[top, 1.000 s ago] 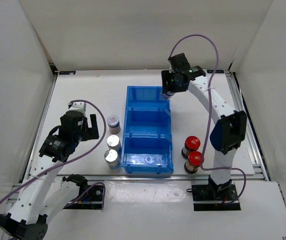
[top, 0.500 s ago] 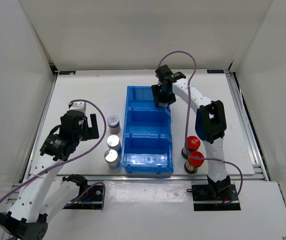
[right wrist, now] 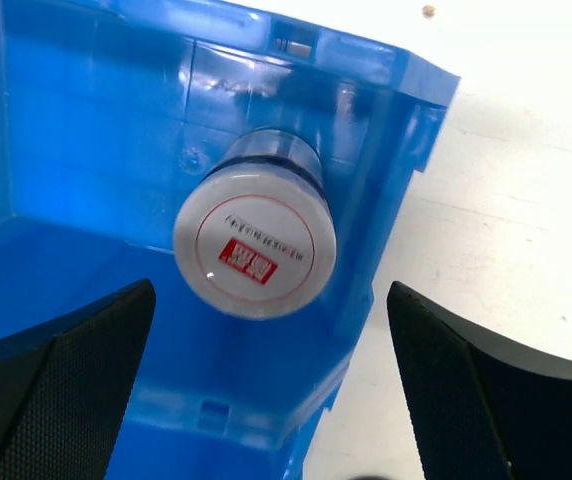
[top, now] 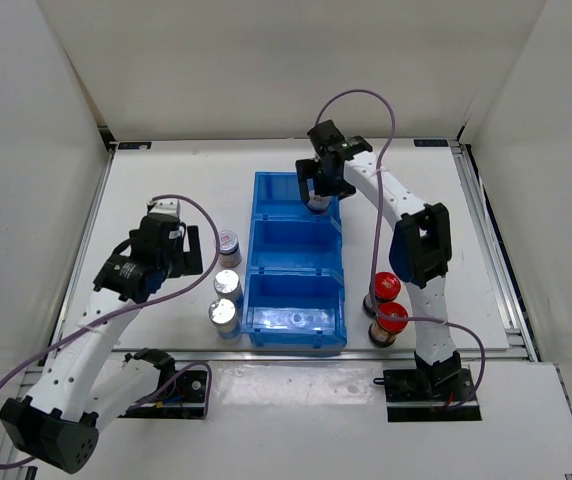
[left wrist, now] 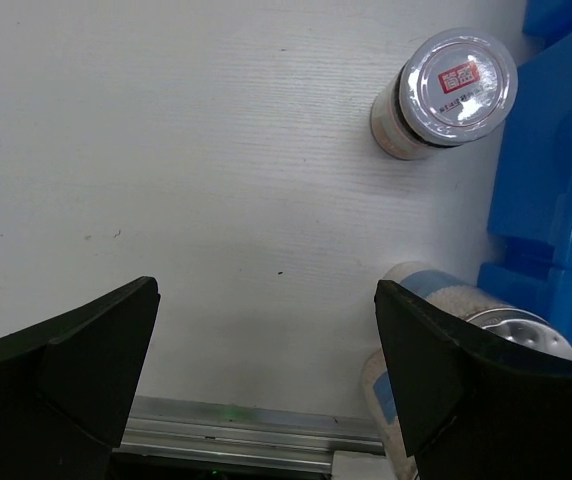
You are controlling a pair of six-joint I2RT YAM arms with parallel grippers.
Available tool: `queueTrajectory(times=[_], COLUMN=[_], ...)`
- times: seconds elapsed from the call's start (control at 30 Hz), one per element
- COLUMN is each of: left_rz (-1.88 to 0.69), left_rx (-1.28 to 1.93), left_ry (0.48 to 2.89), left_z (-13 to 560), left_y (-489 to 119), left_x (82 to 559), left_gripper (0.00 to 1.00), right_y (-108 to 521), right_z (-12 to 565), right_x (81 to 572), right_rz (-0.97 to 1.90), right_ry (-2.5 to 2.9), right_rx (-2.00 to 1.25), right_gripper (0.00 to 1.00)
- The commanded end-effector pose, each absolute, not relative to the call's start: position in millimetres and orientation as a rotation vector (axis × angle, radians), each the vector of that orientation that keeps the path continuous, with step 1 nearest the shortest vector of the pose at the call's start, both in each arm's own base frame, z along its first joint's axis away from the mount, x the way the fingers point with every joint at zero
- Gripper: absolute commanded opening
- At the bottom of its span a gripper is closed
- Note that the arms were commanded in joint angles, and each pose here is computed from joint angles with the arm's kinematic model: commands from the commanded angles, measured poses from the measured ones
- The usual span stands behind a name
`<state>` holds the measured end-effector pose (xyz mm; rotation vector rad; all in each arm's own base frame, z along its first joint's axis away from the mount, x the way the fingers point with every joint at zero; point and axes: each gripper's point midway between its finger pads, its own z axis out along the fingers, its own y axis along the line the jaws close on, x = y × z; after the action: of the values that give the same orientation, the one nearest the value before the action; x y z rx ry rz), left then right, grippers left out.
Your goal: Organize the condiment bottles
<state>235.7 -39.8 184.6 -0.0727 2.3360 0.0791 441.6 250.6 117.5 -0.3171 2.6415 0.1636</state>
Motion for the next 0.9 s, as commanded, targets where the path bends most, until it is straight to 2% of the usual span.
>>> queueTrajectory(times=[0.0,0.2,0.3,0.6,0.87], left_rz=[0.008,-0.089,-0.196,-0.31,-0.292], left_rx=[-0.049,0.031,0.1,0.042,0.021], left_ry=[2.273,2.181,2.194,2.345,2.406], left_z=[202,217,205,151,124], left_y=[-52,-80,-109,-139,-145], left_x=[249,293,318,348,373], left_gripper=[1.0,1.0,1.0,1.0,1.0], right_y=[253,232,224,180,165], right_z=[184,255,282,268,273], right_x=[442,417,396,367,378], right_rz=[0.152,0.117,0.178,0.198,0.221], right_ry=[2.523,2.414,2.377,2.457,2.421], right_rx=[-0.27,-0.212,-0.203,-0.17,-0.178], right_gripper=[1.0,1.0,1.0,1.0,1.0])
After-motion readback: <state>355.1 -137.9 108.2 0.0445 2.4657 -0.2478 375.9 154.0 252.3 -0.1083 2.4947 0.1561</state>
